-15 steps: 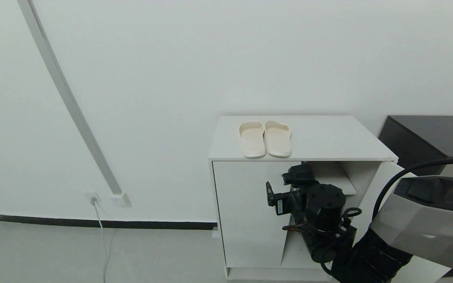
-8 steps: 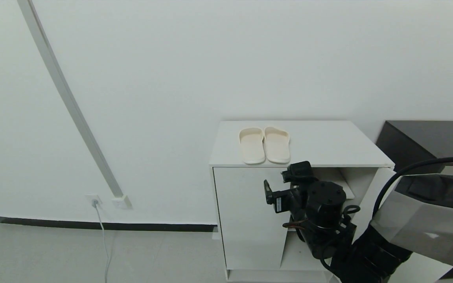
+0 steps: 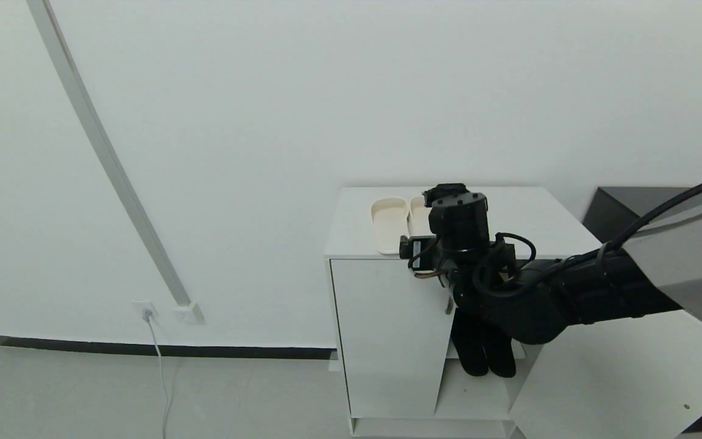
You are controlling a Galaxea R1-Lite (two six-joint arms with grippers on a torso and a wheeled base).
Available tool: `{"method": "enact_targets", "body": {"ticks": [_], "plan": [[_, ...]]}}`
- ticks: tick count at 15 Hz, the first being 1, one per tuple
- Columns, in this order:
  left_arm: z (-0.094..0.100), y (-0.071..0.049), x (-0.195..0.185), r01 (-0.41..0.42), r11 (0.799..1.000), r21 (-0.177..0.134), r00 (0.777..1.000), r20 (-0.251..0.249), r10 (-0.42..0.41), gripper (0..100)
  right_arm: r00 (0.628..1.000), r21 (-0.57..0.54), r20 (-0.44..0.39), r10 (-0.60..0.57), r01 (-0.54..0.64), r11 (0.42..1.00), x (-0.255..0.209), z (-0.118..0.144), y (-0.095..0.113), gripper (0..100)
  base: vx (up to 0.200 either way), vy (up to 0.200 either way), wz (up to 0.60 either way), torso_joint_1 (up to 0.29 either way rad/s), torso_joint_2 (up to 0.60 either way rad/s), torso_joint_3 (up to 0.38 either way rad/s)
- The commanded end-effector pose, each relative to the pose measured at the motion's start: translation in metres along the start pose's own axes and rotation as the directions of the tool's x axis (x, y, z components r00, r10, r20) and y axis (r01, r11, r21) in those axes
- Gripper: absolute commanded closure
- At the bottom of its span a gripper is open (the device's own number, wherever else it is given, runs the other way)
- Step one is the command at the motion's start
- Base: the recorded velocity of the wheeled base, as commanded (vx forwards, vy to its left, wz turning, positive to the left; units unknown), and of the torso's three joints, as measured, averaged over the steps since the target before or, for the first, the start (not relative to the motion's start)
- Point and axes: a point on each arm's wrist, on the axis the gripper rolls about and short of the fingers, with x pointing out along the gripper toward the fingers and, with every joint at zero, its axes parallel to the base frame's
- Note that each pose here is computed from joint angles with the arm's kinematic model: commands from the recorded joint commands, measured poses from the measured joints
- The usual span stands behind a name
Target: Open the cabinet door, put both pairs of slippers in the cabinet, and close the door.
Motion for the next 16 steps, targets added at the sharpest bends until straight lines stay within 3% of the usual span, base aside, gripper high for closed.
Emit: {"method": "enact_targets", "body": {"ticks": [1,3,12,16], "plan": [[0.0,0.0,0.0,-0.001,1.0,0.0,1.0,-0.001,0.001,100,0.999,0.038,0.046,-0.002,0.0,0.999,-0.002,0.018,0.001,0,0.0,0.0,0.0,0.0,0.0,0.0],[0.0,0.0,0.0,0.001,1.0,0.001,1.0,-0.002,-0.001,100,0.999,0.033,0.04,-0.005,0.003,0.999,-0.001,0.016,0.001,0,0.0,0.0,0.0,0.0,0.0,0.0],[0.0,0.0,0.0,0.001,1.0,0.003,1.0,-0.002,-0.001,100,1.0,-0.006,-0.008,0.015,-0.015,1.0,0.001,-0.008,0.013,0,0.2,0.0,0.0,0.001,0.0,0.001],[0.0,0.0,0.0,-0.001,1.0,0.001,1.0,-0.001,0.001,100,0.998,-0.042,-0.062,0.013,-0.016,0.999,0.009,-0.034,0.015,0,0.15,0.0,0.0,0.001,0.0,0.002]]}}
